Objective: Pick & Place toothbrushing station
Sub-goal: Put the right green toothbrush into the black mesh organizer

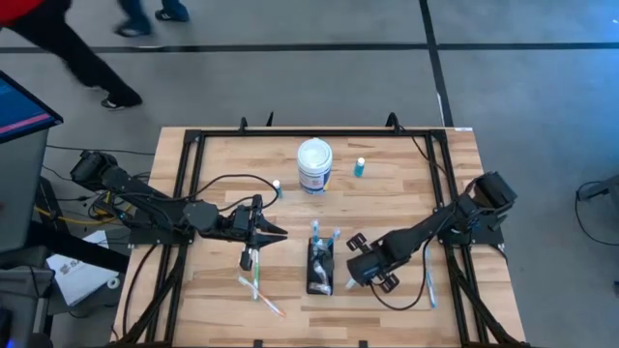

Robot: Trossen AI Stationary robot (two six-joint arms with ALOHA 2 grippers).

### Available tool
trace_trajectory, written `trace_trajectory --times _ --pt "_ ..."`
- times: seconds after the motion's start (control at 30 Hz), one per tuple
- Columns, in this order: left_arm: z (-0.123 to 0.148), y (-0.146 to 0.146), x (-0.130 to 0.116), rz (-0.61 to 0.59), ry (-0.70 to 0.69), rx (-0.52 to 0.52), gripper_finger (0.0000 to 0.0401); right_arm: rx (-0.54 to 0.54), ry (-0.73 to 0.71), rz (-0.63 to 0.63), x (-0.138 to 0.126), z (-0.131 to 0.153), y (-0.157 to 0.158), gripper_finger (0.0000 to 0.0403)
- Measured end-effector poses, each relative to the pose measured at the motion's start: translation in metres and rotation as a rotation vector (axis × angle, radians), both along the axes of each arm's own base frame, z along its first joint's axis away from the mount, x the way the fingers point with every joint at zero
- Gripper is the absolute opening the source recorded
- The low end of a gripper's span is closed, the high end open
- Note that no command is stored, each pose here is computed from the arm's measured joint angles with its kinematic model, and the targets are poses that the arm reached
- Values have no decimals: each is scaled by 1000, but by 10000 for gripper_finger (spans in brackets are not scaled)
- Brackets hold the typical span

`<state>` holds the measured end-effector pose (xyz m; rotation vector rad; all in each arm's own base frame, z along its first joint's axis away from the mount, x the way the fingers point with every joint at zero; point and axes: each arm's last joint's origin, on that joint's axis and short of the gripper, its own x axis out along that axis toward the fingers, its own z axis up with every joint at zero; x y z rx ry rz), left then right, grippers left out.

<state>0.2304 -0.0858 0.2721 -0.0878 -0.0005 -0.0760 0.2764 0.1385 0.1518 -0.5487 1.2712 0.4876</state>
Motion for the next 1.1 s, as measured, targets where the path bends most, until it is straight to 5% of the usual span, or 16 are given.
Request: trace_trajectory --times 1.1 --pt "0 0 0 0 -2 -1 44 116 -484 -202 -18 93 1 0"
